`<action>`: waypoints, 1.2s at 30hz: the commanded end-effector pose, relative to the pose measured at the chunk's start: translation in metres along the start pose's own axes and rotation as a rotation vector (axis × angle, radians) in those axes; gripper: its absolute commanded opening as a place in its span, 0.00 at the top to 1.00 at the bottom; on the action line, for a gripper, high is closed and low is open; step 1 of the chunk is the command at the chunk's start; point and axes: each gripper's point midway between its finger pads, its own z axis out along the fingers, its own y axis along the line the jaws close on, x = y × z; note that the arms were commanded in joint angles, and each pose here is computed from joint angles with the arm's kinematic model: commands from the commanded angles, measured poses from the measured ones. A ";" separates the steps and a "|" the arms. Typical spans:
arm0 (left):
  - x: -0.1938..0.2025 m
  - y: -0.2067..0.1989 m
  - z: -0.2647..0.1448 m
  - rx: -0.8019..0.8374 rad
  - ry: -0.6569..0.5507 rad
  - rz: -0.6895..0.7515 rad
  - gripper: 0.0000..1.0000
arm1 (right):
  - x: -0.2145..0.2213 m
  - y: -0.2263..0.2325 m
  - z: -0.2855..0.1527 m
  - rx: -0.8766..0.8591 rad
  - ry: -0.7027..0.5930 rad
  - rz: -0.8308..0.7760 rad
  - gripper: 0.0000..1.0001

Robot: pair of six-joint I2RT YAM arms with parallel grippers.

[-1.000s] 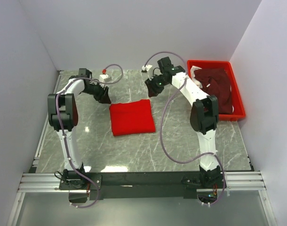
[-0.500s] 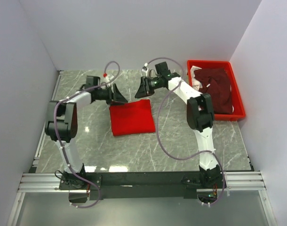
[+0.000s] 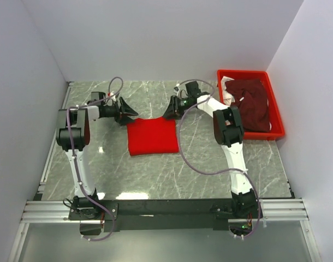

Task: Fold and stack the t-shirts
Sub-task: Fold the tshirt

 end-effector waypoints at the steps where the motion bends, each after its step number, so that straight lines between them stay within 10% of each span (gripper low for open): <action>1: 0.006 -0.057 -0.027 0.075 0.007 0.157 0.28 | -0.033 0.088 -0.051 -0.068 -0.118 -0.194 0.56; 6: 0.091 -0.085 -0.056 0.096 0.124 0.128 0.31 | 0.028 0.159 -0.078 -0.156 -0.085 -0.203 0.49; 15: 0.190 -0.076 -0.034 0.086 0.257 0.032 0.34 | 0.152 0.140 -0.028 -0.156 0.180 -0.054 0.46; 29: 0.176 0.036 -0.021 -0.088 0.223 -0.235 0.35 | 0.181 0.004 -0.006 0.086 0.268 0.219 0.50; 36: 0.177 0.009 -0.039 -0.033 0.244 -0.111 0.33 | 0.173 0.011 -0.046 0.152 0.229 0.107 0.50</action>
